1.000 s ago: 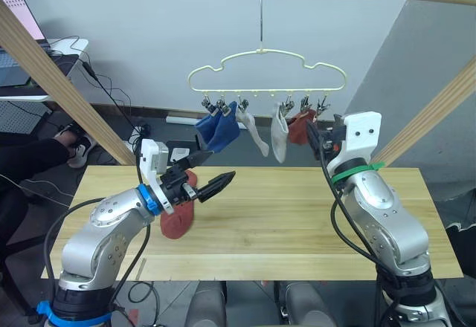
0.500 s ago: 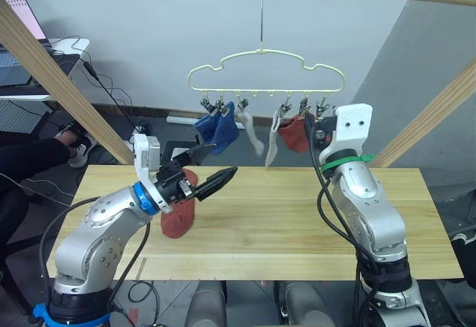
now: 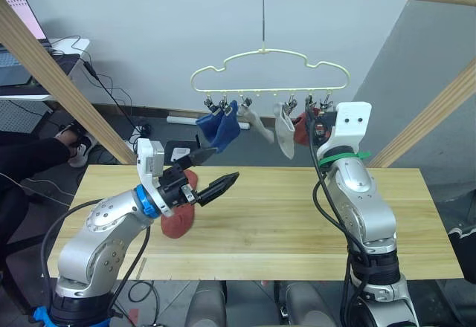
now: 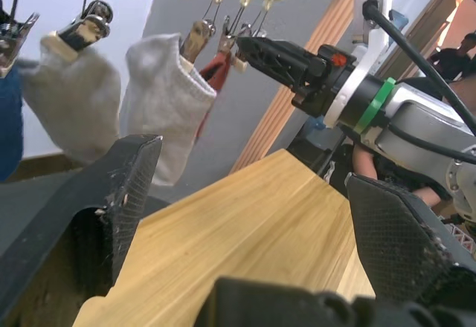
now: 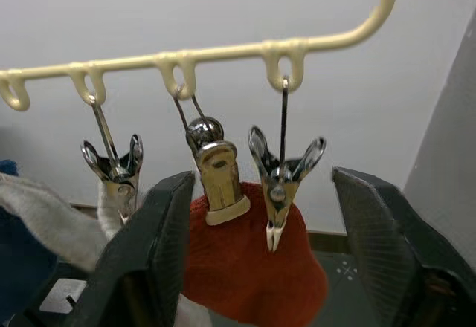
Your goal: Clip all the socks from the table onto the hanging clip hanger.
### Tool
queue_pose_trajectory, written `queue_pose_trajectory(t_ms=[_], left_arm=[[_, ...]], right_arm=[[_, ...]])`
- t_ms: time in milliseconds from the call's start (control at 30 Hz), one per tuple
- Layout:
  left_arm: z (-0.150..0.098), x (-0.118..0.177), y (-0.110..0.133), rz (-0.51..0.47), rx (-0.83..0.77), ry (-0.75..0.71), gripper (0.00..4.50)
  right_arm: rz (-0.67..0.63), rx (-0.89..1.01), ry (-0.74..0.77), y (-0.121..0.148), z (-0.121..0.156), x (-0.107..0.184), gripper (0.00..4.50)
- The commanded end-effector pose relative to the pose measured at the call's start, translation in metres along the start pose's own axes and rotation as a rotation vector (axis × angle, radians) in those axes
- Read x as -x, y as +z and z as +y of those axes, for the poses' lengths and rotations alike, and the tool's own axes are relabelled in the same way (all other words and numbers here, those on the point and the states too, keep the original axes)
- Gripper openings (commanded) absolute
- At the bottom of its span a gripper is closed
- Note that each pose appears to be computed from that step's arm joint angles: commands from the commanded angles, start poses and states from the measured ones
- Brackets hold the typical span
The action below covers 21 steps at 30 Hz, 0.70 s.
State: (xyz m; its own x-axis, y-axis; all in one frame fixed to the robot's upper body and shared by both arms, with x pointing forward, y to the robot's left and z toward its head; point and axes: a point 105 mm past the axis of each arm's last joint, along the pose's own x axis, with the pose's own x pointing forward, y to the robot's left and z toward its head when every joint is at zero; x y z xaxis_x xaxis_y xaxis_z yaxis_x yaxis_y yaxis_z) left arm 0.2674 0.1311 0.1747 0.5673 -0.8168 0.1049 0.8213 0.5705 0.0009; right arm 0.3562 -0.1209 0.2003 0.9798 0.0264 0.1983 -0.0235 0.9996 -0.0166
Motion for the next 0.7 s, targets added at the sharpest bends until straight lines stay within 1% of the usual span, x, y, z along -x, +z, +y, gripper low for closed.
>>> queue_pose_trajectory(t_ms=[33, 267, 500, 700], left_arm=[[-0.0068, -0.0023, 0.0112, -0.031, -0.049, -0.023, 4.5], [-0.007, -0.005, 0.0102, -0.029, -0.05, -0.022, 4.5], [-0.0053, -0.0057, 0.0099, -0.028, -0.06, -0.016, 4.5], [-0.0058, -0.0052, 0.0098, -0.028, -0.061, -0.011, 4.5]], right_arm=[[-0.075, -0.002, -0.013, 0.0187, -0.001, -0.0017, 2.25], [-0.074, 0.01, -0.032, 0.0184, -0.004, -0.0031, 2.25], [-0.07, -0.005, -0.038, 0.0168, -0.0012, -0.0061, 2.25], [-0.071, -0.018, -0.073, 0.0177, -0.0035, -0.0104, 2.25]])
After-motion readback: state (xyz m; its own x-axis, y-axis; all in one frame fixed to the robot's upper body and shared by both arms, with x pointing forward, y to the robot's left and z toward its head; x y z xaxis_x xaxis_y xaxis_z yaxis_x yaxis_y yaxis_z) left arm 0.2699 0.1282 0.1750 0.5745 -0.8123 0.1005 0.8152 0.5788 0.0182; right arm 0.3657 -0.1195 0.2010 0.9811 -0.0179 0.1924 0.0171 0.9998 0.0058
